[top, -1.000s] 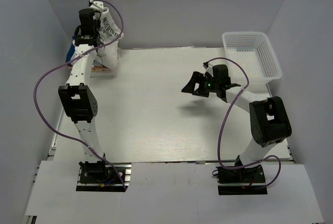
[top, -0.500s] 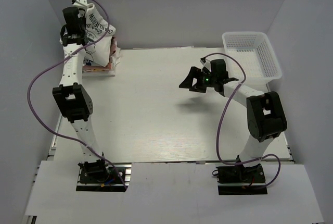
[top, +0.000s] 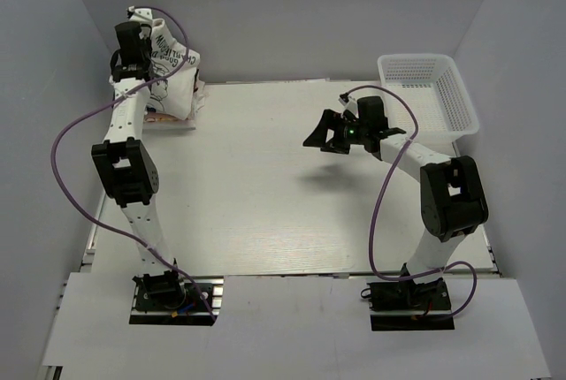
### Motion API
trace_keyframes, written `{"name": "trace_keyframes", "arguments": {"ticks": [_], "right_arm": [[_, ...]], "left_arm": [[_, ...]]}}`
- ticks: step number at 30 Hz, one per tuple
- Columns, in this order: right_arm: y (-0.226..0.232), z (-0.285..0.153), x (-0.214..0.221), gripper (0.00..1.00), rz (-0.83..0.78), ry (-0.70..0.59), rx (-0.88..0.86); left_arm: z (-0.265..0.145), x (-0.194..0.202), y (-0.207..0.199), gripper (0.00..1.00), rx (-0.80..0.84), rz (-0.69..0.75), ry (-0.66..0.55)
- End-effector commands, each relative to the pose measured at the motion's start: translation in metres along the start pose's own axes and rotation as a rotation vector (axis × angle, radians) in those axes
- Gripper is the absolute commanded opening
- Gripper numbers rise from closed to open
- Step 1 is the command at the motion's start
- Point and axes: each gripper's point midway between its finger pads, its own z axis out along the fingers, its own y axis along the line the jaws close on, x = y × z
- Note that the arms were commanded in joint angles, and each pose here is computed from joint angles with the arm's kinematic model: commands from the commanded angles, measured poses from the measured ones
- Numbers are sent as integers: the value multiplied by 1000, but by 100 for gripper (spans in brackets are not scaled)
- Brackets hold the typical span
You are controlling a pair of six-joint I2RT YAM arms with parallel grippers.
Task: Fold and stack the t-shirts
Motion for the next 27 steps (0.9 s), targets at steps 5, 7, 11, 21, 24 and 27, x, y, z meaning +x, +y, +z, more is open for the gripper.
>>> {"name": "trace_keyframes", "arguments": {"ticks": [5,7,11,21,24,27], "right_arm": [[10,0,-7,90,-30,-14,-15],[8,1,-5,90,-25,-7,-9],[3,7,-3,90,-9,8,0],[7,4,-1,90,-14,18,15],[12,-1,-1,90,-30,4,15],[17,-9,-2,90,-56,-14,21]], "left_arm": [[5,-2,22,0,-153,-75,-24],[10,10,30,0,-197,-78,-8],[17,25,32,19,-259,-99,13],[22,24,31,100,-243,-170,12],[10,18,25,100,-181,-204,10],[0,15,14,100,-103,-222,6]]}}
